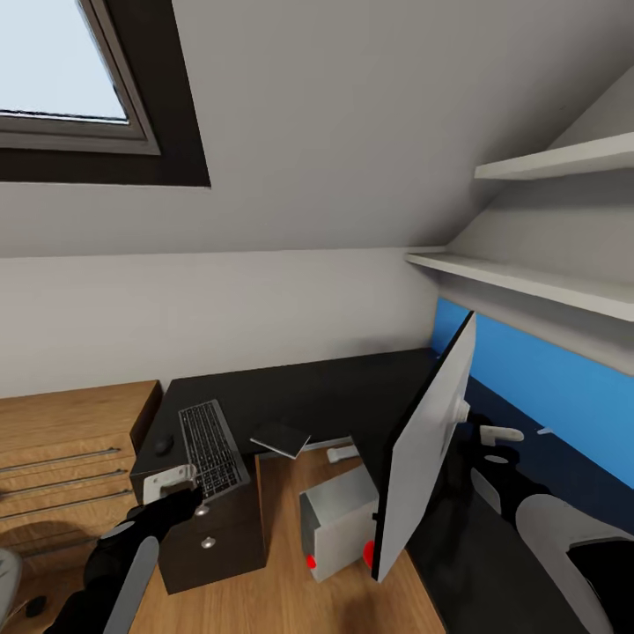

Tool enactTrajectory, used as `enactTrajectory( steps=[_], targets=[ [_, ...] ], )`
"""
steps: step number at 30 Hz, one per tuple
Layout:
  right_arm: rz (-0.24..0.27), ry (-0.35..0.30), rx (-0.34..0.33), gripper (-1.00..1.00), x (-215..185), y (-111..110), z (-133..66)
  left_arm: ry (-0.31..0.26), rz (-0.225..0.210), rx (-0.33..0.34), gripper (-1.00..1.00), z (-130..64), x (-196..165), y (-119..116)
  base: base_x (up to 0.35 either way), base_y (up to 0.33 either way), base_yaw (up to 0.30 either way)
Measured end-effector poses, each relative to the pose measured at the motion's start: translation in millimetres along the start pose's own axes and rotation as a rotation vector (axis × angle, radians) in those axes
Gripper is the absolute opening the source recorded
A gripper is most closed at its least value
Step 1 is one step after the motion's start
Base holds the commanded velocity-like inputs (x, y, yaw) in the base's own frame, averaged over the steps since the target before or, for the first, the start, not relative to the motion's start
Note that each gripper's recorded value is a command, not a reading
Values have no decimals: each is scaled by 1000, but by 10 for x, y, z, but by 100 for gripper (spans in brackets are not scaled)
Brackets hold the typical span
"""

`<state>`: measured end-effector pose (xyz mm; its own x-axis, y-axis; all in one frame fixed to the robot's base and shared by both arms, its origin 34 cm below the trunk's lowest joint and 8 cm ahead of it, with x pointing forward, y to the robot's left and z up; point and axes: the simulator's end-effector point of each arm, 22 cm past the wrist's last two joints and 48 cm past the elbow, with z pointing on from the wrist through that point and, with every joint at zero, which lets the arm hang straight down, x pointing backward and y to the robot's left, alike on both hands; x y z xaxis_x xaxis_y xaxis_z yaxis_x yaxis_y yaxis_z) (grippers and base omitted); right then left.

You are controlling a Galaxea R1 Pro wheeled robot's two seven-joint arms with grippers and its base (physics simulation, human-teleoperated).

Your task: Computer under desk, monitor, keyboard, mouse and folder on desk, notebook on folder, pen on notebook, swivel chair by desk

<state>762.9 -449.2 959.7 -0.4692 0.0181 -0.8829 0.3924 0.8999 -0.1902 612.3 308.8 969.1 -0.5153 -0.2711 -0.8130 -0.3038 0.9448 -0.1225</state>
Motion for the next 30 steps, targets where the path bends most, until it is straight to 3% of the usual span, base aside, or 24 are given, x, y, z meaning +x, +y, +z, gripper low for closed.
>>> enactTrajectory(
  steps=[25,30],
  targets=[
    [0,-1,0,100,204,74,165,-3,0,2,100,198,174,7,0,0,0],
    [-1,-3,12,100,214,-13,196,-3,1,3,100,214,192,4,0,0,0]
  ],
)
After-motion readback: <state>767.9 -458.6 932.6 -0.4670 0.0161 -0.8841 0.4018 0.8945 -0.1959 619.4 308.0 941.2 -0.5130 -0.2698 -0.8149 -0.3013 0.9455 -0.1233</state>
